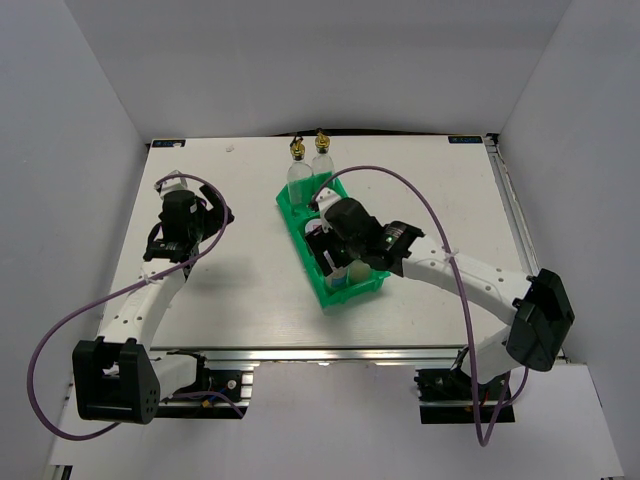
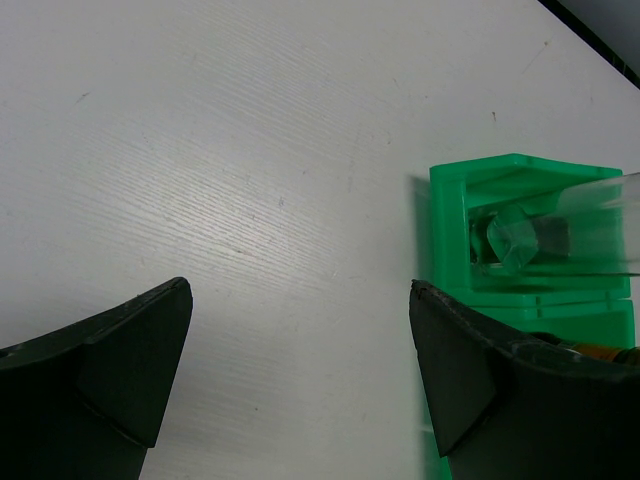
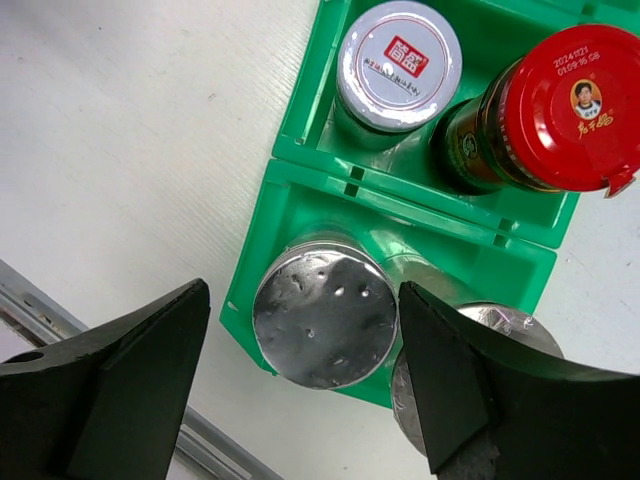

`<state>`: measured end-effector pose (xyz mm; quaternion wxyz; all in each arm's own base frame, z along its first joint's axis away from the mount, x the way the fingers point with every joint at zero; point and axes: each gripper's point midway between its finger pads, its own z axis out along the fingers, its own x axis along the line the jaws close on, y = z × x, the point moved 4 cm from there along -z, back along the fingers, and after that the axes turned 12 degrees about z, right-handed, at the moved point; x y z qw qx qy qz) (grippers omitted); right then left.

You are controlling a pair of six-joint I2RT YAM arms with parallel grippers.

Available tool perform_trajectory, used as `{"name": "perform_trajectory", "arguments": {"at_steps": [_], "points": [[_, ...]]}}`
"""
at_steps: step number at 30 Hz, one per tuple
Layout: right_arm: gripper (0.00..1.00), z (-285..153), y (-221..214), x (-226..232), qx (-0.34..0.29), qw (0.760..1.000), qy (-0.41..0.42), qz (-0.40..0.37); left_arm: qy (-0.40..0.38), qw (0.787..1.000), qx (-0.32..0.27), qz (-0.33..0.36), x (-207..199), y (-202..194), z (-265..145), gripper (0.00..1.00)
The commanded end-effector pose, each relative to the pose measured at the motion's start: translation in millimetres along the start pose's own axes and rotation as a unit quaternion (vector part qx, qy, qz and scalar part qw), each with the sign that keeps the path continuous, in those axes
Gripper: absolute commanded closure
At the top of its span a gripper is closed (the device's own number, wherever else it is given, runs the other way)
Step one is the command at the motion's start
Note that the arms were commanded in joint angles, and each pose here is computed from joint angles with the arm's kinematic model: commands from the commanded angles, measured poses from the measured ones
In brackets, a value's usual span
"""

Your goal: Organize the condiment bottles

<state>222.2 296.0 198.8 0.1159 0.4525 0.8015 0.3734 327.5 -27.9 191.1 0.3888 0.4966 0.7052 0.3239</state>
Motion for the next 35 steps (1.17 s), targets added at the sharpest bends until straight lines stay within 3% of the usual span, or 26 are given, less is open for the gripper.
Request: {"name": "perform_trajectory", "arguments": {"at_steps": [1,7,15,18,22,28,35], "points": [[0.19,-24,35,8,-0.063,0.998,0.023,-0.001,-0.01,1.0,-0.011,0.002,-2,6,-2,0.02],[0.13,-52,71,1,-0.14,0.99,-0.005,0.004,-0.01,1.0,-0.013,0.003,-2,7,-3,0.02],[0.11,-99,92,-81,-0.241,0.958,-0.121,0.099,-0.017,1.0,-0.015,0.004,-4,7,-4,0.02],[0.11,-95,52,-150,-0.228,0.937,-0.189,0.186,-0.011,1.0,-0.023,0.004,-2,9,-6,0.02],[0.11,-106,5,-189,-0.252,0.896,-0.262,0.255,0.001,0.999,-0.038,0.002,2,13,-10,0.02],[0.11,-118,-27,-204,-0.277,0.862,-0.312,0.286,-0.001,0.999,-0.053,0.0,2,18,-14,0.02],[0.1,-127,-34,-207,-0.299,0.849,-0.322,0.294,0.005,0.998,-0.067,-0.003,4,21,-17,0.02]]}}
